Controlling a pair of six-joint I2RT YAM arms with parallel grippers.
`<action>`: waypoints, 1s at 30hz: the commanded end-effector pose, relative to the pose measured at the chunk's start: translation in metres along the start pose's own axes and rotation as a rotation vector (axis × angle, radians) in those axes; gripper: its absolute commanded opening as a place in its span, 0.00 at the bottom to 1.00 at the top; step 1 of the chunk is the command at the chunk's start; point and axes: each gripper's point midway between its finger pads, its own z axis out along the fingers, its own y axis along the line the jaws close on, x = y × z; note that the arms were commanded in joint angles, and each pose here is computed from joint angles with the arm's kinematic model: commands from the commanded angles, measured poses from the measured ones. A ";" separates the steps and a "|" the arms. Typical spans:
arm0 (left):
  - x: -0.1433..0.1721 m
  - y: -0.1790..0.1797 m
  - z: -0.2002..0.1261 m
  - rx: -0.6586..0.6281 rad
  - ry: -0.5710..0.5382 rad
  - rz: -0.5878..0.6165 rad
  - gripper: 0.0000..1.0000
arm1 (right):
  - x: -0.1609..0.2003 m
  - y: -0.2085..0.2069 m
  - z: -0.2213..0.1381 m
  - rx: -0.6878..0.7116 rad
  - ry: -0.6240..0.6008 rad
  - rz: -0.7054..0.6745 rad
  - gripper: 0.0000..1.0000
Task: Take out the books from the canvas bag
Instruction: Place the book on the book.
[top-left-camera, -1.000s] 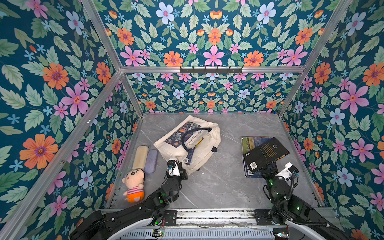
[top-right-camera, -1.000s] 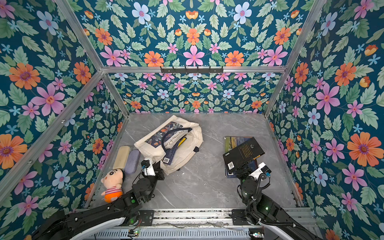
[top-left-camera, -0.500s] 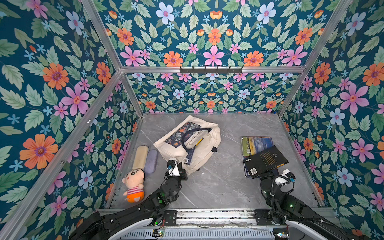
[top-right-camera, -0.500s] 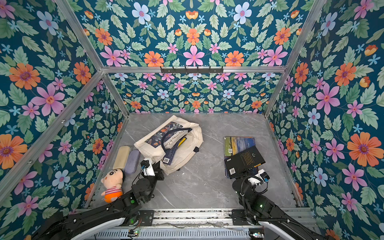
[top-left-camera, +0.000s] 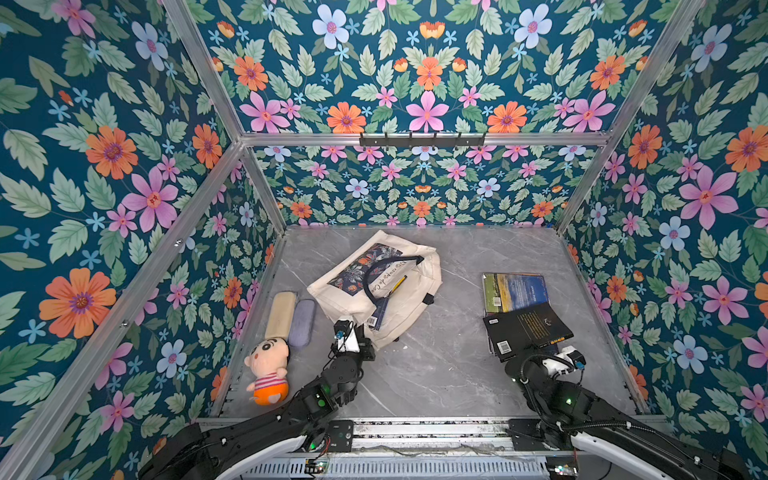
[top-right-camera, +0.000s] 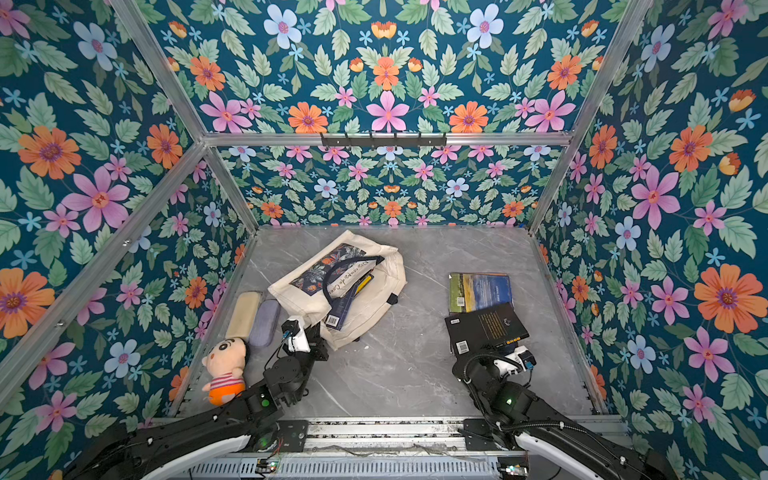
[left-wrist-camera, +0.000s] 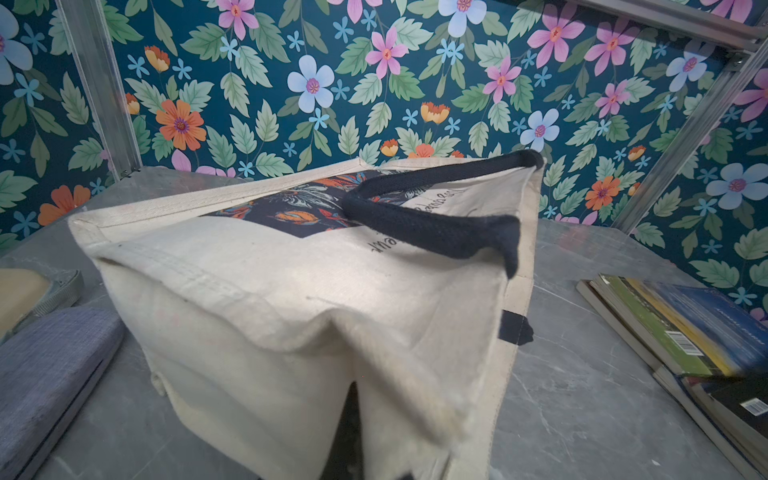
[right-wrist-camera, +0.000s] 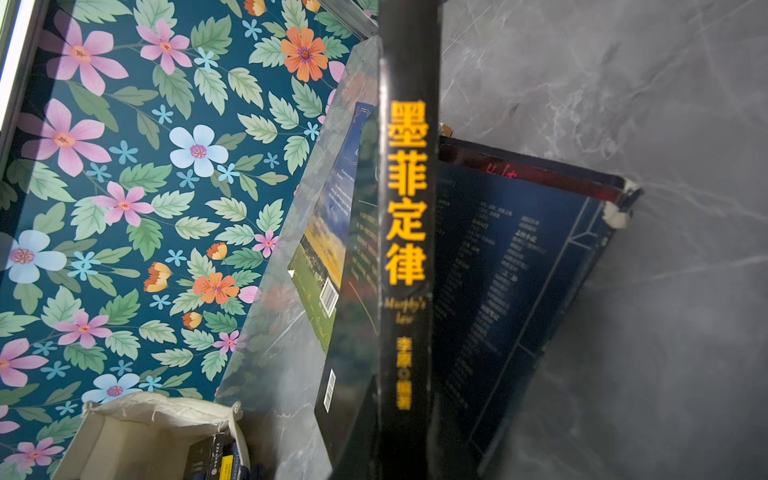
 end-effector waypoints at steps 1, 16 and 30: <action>-0.001 0.001 0.001 -0.010 -0.002 -0.004 0.00 | 0.006 0.002 0.002 -0.028 0.019 0.045 0.00; 0.001 0.000 0.001 -0.009 0.006 0.003 0.00 | 0.001 -0.003 -0.001 0.028 0.006 0.044 0.58; 0.001 -0.001 0.002 -0.010 0.009 0.007 0.00 | 0.006 0.018 -0.001 -0.036 0.041 0.009 0.99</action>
